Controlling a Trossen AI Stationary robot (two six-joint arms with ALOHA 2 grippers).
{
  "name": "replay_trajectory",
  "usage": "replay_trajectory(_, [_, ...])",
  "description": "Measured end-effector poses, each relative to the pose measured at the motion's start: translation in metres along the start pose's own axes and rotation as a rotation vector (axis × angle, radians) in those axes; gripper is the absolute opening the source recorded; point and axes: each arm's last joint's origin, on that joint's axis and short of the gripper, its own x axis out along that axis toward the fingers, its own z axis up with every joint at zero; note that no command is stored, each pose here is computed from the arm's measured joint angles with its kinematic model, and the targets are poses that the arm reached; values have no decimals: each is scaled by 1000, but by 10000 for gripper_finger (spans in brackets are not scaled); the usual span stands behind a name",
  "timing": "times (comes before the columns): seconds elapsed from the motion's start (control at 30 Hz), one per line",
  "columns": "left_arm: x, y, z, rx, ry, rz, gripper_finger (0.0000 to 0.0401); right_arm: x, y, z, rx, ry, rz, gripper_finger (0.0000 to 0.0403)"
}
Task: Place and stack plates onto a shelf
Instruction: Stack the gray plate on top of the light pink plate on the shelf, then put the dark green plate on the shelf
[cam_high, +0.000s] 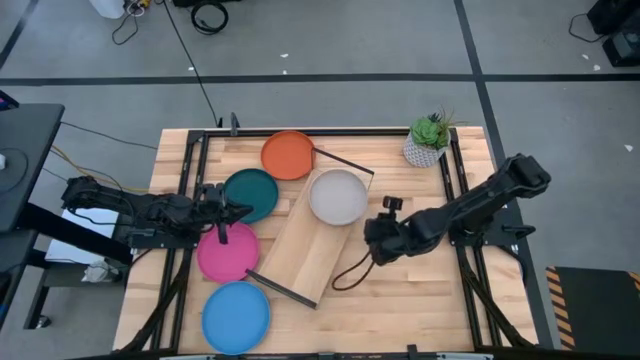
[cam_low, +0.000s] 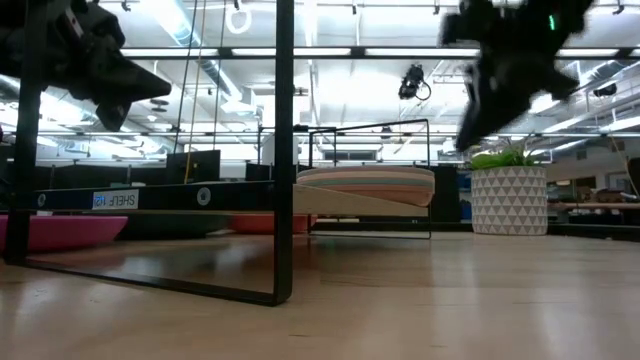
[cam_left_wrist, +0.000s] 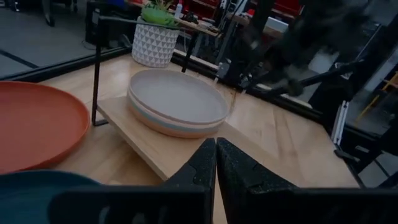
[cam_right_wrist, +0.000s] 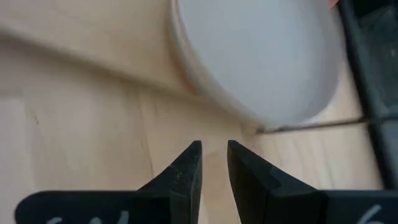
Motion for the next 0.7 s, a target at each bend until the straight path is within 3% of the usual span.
replay_trajectory(0.27, [-1, -3, 14, 6, -147, 7, 21, 42, -9, -23, 15, -118, -72, 82])
replay_trajectory(0.5, [-1, -3, 13, -2, -139, 2, 21, 60, -25, -16, 31, -148, -50, 82])
replay_trajectory(0.7, [4, 0, 6, 12, -74, 50, 21, 57, -23, -16, 12, -157, -40, 80])
